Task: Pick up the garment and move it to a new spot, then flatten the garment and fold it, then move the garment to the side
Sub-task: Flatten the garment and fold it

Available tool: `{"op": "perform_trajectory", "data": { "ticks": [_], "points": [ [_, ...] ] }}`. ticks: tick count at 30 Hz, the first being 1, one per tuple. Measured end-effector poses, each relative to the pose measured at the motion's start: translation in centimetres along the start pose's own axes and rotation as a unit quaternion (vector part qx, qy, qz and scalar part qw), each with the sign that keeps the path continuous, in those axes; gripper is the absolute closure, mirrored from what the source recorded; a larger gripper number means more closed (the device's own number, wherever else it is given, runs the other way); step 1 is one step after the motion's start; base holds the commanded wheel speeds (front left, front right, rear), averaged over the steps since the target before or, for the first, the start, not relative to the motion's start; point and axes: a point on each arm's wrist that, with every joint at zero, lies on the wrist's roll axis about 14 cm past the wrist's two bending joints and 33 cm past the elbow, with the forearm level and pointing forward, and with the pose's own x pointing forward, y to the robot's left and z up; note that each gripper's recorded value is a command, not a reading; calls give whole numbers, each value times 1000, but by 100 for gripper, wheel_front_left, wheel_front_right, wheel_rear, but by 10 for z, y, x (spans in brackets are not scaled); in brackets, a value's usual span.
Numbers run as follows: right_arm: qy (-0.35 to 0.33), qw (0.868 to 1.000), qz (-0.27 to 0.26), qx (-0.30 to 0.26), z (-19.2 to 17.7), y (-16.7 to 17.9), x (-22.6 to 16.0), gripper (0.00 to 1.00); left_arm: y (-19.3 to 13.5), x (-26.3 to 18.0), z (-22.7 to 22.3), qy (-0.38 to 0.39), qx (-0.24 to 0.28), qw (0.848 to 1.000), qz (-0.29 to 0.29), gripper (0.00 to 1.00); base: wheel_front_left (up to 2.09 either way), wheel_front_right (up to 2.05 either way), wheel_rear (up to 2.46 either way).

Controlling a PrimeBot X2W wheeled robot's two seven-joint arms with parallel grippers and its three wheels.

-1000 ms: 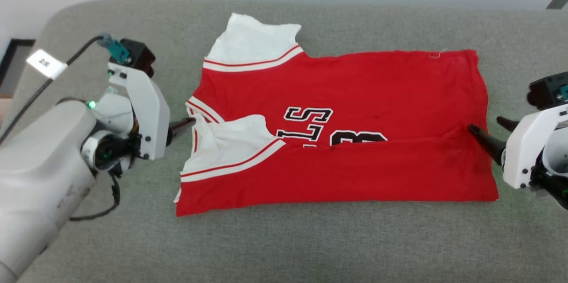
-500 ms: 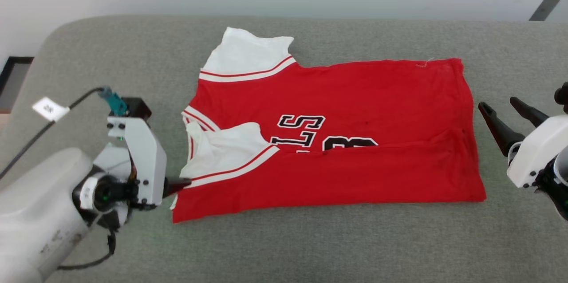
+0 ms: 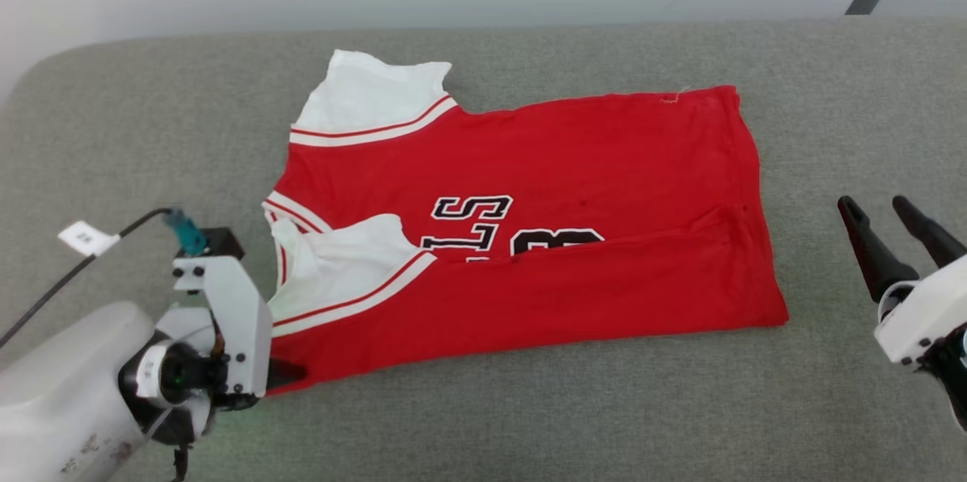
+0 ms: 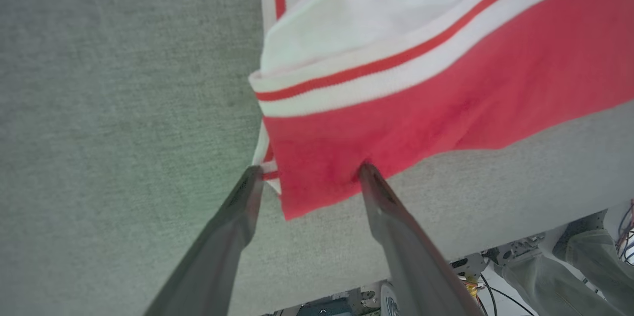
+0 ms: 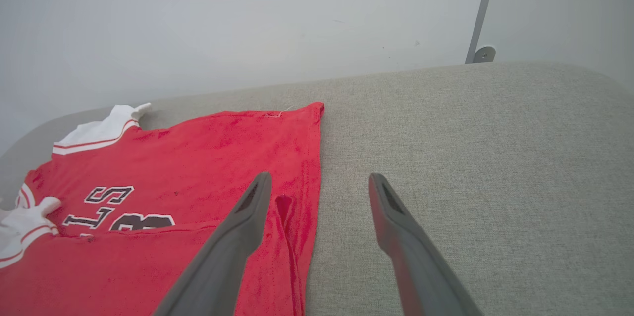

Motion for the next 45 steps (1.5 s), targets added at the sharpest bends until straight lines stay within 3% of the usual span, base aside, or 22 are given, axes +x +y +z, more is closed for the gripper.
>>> {"op": "perform_trajectory", "data": {
  "ticks": [5, 6, 7, 8, 22, 38, 39, 40, 45],
  "points": [
    [10, 1000, -22, 20, -9, -7, -15, 0, 7, 10, -6, 11, -33, 999, 0, 0, 0, 0, 0],
    [16, 999, -26, 23, -12, -8, -17, 0, 8, 11, -6, 11, -31, 999, -2, 5, 0, 0, 0],
    [21, 999, -28, 28, -14, -7, -19, 0, 9, 12, -4, 6, -33, 999, -2, 65, 0, 0, 0],
    [27, 999, -29, 33, -18, -7, -22, 0, 8, 14, -2, 2, -40, 999, -7, 100, 0, 0, 0],
    [160, 987, -15, 32, -68, 10, -21, 0, 8, 24, -5, -1, -49, 998, -30, 100, 0, 0, 0],
    [291, 957, -4, -15, -122, 17, 21, 2, 7, 25, -7, -13, -49, 998, -39, 100, 0, 0, 0],
    [295, 955, -5, -16, -123, 17, 22, 60, 7, 25, -7, -13, -50, 998, -40, 100, 0, 0, 0],
    [300, 954, -4, -20, -126, 16, 24, 100, 7, 25, -7, -14, -50, 998, -41, 100, 0, 0, 0],
    [305, 952, -3, -22, -127, 15, 28, 100, 8, 26, -6, -16, -54, 997, -44, 100, 0, 0, 0]
  ]
}}
